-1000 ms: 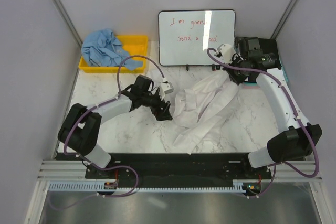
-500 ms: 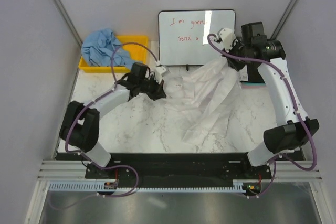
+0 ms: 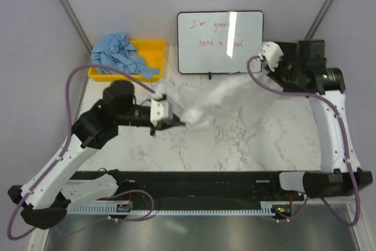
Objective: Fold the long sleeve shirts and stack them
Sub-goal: Flatten the shirt out
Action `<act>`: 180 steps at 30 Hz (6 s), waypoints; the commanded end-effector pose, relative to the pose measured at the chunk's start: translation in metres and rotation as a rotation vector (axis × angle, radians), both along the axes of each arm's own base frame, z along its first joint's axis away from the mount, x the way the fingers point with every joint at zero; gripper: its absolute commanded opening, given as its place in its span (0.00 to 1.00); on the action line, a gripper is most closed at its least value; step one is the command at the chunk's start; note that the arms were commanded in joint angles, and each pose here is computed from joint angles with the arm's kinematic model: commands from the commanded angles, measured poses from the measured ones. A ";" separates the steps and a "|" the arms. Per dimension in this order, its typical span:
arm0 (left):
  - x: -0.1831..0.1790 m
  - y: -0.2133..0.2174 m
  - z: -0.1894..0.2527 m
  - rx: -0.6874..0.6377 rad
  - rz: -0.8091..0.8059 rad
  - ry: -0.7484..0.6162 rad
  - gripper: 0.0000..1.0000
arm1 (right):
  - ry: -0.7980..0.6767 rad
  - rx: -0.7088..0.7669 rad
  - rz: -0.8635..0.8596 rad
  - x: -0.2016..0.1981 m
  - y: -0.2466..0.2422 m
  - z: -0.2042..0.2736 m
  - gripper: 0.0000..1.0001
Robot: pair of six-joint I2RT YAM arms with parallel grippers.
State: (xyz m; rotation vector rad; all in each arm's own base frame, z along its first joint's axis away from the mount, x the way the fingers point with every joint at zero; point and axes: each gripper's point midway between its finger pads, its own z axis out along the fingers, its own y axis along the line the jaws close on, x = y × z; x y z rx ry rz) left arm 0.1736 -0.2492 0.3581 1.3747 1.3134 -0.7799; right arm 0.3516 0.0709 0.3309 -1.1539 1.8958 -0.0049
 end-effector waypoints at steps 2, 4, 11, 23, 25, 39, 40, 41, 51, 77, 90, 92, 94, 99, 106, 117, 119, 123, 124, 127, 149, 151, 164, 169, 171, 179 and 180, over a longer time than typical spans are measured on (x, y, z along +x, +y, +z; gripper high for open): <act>-0.139 -0.050 -0.107 0.283 -0.462 0.227 0.21 | 0.091 -0.230 -0.085 -0.061 -0.106 -0.100 0.00; -0.129 -0.071 -0.103 0.294 -0.418 0.243 0.59 | 0.136 -0.254 -0.175 -0.072 -0.148 -0.122 0.00; 0.054 -0.039 -0.097 0.186 0.032 0.324 0.72 | 0.254 -0.165 -0.165 -0.072 -0.165 -0.147 0.02; 0.255 -0.070 -0.216 0.384 0.376 0.152 0.87 | 0.328 -0.154 -0.191 -0.049 -0.156 -0.170 0.07; 0.286 -0.079 -0.225 0.401 0.414 0.113 0.88 | 0.327 -0.152 -0.191 -0.048 -0.154 -0.168 0.07; 0.257 -0.033 -0.341 0.748 0.300 0.180 0.74 | 0.328 -0.148 -0.148 -0.036 -0.127 -0.160 0.10; 0.251 -0.028 -0.342 0.760 0.294 0.206 0.67 | 0.328 -0.145 -0.148 -0.035 -0.124 -0.161 0.10; 0.246 -0.023 -0.344 0.770 0.294 0.230 0.60 | 0.325 -0.142 -0.147 -0.033 -0.121 -0.160 0.11; 0.171 0.061 -0.163 0.516 0.412 0.171 0.02 | 0.222 -0.029 -0.024 -0.007 -0.050 -0.116 0.06; 0.114 0.018 -0.189 0.440 0.168 0.349 0.77 | 0.384 -0.271 0.079 -0.048 -0.068 -0.209 0.07; 0.270 -0.112 -0.257 0.442 0.494 0.317 0.84 | 0.386 -0.223 -0.032 -0.032 -0.070 -0.199 0.09; 0.272 -0.118 -0.282 0.496 0.480 0.299 0.85 | 0.379 -0.220 -0.040 -0.028 -0.069 -0.195 0.09; 0.268 -0.126 -0.295 0.527 0.432 0.276 0.85 | 0.381 -0.211 -0.052 -0.023 -0.068 -0.196 0.09; 0.268 -0.110 -0.338 0.627 0.444 0.291 0.59 | 0.358 -0.208 -0.048 -0.007 -0.055 -0.189 0.10; 0.253 -0.022 -0.284 0.559 0.548 0.394 0.02 | 0.147 -0.305 -0.063 0.038 -0.035 -0.145 0.11; 0.197 0.118 -0.264 0.585 0.674 0.473 0.02 | 0.298 0.040 -0.073 0.056 0.032 -0.144 0.75; 0.193 0.115 -0.265 0.568 0.669 0.496 0.02 | 0.328 0.056 -0.164 0.056 -0.009 -0.152 0.75; 0.199 0.111 -0.263 0.547 0.674 0.503 0.02 | 0.403 0.037 -0.248 0.050 -0.041 -0.186 0.74; 0.201 0.110 -0.262 0.546 0.671 0.500 0.02 | 0.410 0.022 -0.263 0.052 -0.045 -0.194 0.74; 0.205 0.109 -0.262 0.542 0.676 0.504 0.02 | 0.457 0.007 -0.286 0.059 -0.048 -0.223 0.72; 0.206 0.109 -0.255 0.531 0.696 0.515 0.02 | 0.726 -0.098 -0.365 0.026 -0.033 -0.338 0.40; 0.204 0.109 -0.256 0.529 0.695 0.521 0.02 | 0.757 -0.095 -0.359 0.017 -0.031 -0.339 0.15; 0.218 0.100 -0.148 0.241 0.736 0.289 0.02 | -0.190 -0.031 -0.538 0.152 -0.100 -0.043 0.00; 0.283 0.119 -0.112 0.155 0.931 0.110 0.02 | -0.456 -0.011 -0.591 0.229 -0.100 0.026 0.00; 0.310 0.133 -0.113 0.149 0.993 0.095 0.02 | -0.528 -0.007 -0.594 0.262 -0.094 0.027 0.00; 0.375 0.148 -0.134 0.155 1.060 0.112 0.02 | -0.826 -0.028 -0.493 0.322 -0.013 0.037 0.55; 0.376 0.148 -0.142 0.172 1.062 0.136 0.02 | -0.841 -0.059 -0.547 0.322 -0.019 0.035 0.90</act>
